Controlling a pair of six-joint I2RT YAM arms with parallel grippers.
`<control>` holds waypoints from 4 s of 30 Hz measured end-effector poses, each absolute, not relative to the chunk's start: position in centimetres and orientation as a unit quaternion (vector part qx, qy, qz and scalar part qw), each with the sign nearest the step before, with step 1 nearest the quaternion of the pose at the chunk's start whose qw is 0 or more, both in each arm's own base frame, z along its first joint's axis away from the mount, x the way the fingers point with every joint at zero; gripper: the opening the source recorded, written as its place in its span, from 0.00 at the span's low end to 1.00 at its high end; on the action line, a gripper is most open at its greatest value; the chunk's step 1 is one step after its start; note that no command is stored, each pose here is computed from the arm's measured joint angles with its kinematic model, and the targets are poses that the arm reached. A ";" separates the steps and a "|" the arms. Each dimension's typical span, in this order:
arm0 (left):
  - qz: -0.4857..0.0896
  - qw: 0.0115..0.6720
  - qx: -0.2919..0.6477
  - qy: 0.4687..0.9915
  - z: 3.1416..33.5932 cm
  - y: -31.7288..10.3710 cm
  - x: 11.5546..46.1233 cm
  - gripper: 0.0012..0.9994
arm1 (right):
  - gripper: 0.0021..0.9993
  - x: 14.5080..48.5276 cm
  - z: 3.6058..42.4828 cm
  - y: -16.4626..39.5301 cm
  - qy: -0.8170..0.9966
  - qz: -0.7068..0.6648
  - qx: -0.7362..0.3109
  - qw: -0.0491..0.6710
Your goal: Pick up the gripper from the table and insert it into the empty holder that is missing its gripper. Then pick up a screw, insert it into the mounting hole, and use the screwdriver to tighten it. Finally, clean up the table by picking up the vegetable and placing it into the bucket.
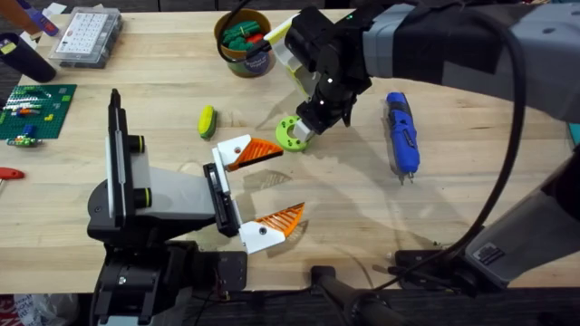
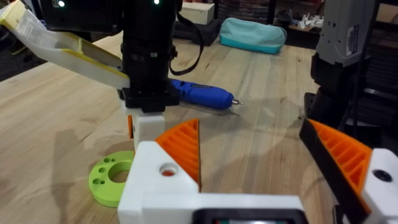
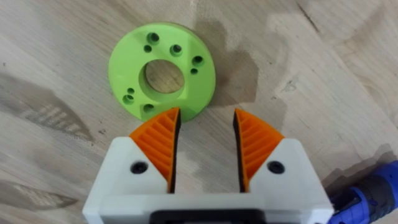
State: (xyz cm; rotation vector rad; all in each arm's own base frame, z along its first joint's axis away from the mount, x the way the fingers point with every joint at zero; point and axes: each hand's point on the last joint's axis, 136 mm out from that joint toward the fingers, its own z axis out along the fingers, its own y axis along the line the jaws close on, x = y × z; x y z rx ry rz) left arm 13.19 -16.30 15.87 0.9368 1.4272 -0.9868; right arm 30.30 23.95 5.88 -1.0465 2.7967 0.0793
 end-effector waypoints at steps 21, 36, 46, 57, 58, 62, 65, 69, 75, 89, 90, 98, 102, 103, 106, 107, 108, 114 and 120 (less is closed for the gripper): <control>-0.417 0.552 0.396 0.603 15.9 -16.3 13.2 0.99 | 0.48 28.6 8.8 24.6 0.928 0.057 -0.360 0.084; -0.417 0.552 0.396 0.603 15.9 -16.3 13.2 0.99 | 0.48 27.2 7.8 26.3 0.918 0.057 -0.386 0.072; -0.417 0.552 0.396 0.603 15.9 -16.3 13.2 0.99 | 0.48 27.4 6.3 26.4 0.919 0.052 -0.386 0.060; -0.417 0.552 0.396 0.603 15.9 -16.3 13.2 0.99 | 0.48 27.5 6.2 26.5 0.919 0.053 -0.386 0.064; -0.417 0.552 0.396 0.603 15.9 -16.3 13.2 0.99 | 0.48 27.5 6.2 26.5 0.919 0.053 -0.386 0.063; -0.417 0.552 0.396 0.603 15.9 -16.3 13.2 0.99 | 0.48 27.4 5.7 26.5 0.920 0.051 -0.386 0.056; -0.417 0.552 0.396 0.603 15.9 -16.3 13.2 0.99 | 0.48 27.4 5.6 26.4 0.920 0.049 -0.386 0.054; -0.417 0.552 0.396 0.603 15.9 -16.3 13.2 0.99 | 0.48 27.4 5.6 26.4 0.920 0.049 -0.386 0.054; -0.417 0.552 0.396 0.603 15.9 -16.3 13.2 0.99 | 0.48 27.4 5.6 26.4 0.920 0.049 -0.386 0.054; -0.417 0.552 0.396 0.603 15.9 -16.3 13.2 0.99 | 0.34 27.5 5.6 26.4 0.920 0.048 -0.385 0.055; -0.417 0.552 0.396 0.603 15.9 -16.3 13.2 0.99 | 0.33 27.6 5.6 26.4 0.920 0.048 -0.385 0.055; -0.417 0.552 0.396 0.604 15.9 -16.3 13.2 0.99 | 0.31 27.7 5.6 26.5 0.920 0.049 -0.385 0.058; -0.417 0.552 0.396 0.603 15.9 -16.3 13.2 0.99 | 0.12 27.7 5.6 26.6 0.919 0.051 -0.385 0.060; -0.417 0.552 0.396 0.603 15.9 -16.3 13.2 0.99 | 0.07 27.7 5.6 26.6 0.919 0.052 -0.386 0.060; -0.417 0.552 0.396 0.603 15.9 -16.3 13.2 0.99 | 0.00 27.7 5.7 26.7 0.919 0.054 -0.385 0.060; -0.417 0.552 0.396 0.604 15.9 -16.3 13.2 0.99 | 0.00 27.7 5.7 26.7 0.919 0.054 -0.385 0.060; -0.417 0.552 0.396 0.603 15.9 -16.3 13.2 0.99 | 0.00 27.7 5.7 26.7 0.919 0.054 -0.385 0.060; -0.417 0.552 0.396 0.603 15.9 -16.3 13.2 0.99 | 0.00 27.8 5.7 26.8 0.919 0.055 -0.385 0.063; -0.417 0.552 0.396 0.603 15.9 -16.3 13.2 0.99 | 0.00 27.9 5.7 26.8 0.919 0.055 -0.385 0.064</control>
